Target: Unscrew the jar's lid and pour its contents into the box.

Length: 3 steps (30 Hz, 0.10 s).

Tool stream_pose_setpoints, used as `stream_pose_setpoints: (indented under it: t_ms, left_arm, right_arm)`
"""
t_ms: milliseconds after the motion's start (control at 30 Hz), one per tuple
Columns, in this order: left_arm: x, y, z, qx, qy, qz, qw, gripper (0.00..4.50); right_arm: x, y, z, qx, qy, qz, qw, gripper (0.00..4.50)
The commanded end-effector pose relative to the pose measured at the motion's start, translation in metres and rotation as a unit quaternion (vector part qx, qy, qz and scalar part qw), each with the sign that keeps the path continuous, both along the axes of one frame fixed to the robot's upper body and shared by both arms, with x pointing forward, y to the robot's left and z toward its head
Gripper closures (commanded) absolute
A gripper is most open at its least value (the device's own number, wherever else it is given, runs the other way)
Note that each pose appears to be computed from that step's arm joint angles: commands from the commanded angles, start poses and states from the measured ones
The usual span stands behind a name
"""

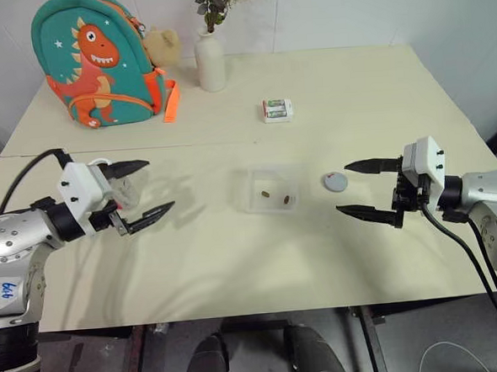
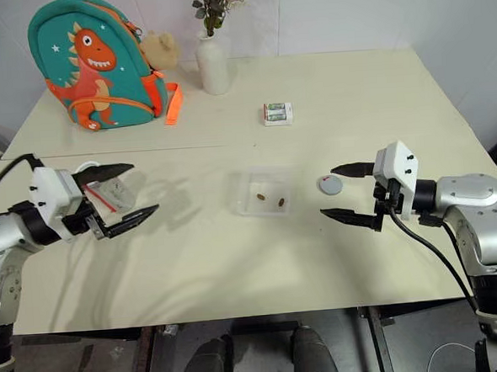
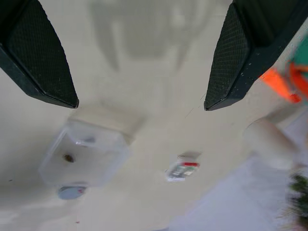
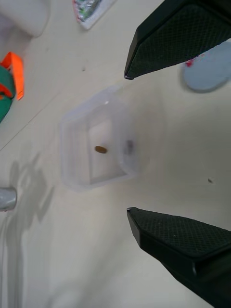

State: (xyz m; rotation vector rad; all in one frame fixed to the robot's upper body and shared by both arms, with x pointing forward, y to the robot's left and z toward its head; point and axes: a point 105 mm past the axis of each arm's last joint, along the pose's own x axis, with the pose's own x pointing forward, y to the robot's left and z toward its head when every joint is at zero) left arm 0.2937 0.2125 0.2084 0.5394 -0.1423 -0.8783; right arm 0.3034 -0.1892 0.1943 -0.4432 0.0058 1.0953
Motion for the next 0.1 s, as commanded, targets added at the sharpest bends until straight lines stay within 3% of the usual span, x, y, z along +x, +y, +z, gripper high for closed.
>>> stream_pose_setpoints:
  t_ms: [33,100]
  left_arm:
    - [-0.0015,-0.0014,0.0035,-0.001,-0.009,-0.009,1.000,0.05]
    - [0.0000,-0.0043,0.0029,-0.008,-0.008,-0.011,1.000,0.05]
  right_arm:
    - [-0.0051,-0.0018,0.0167,-0.002,-0.035,-0.003,0.999,0.00]
    - [-0.0048,-0.0013,0.0167,0.003,-0.036,-0.007,0.999,0.00]
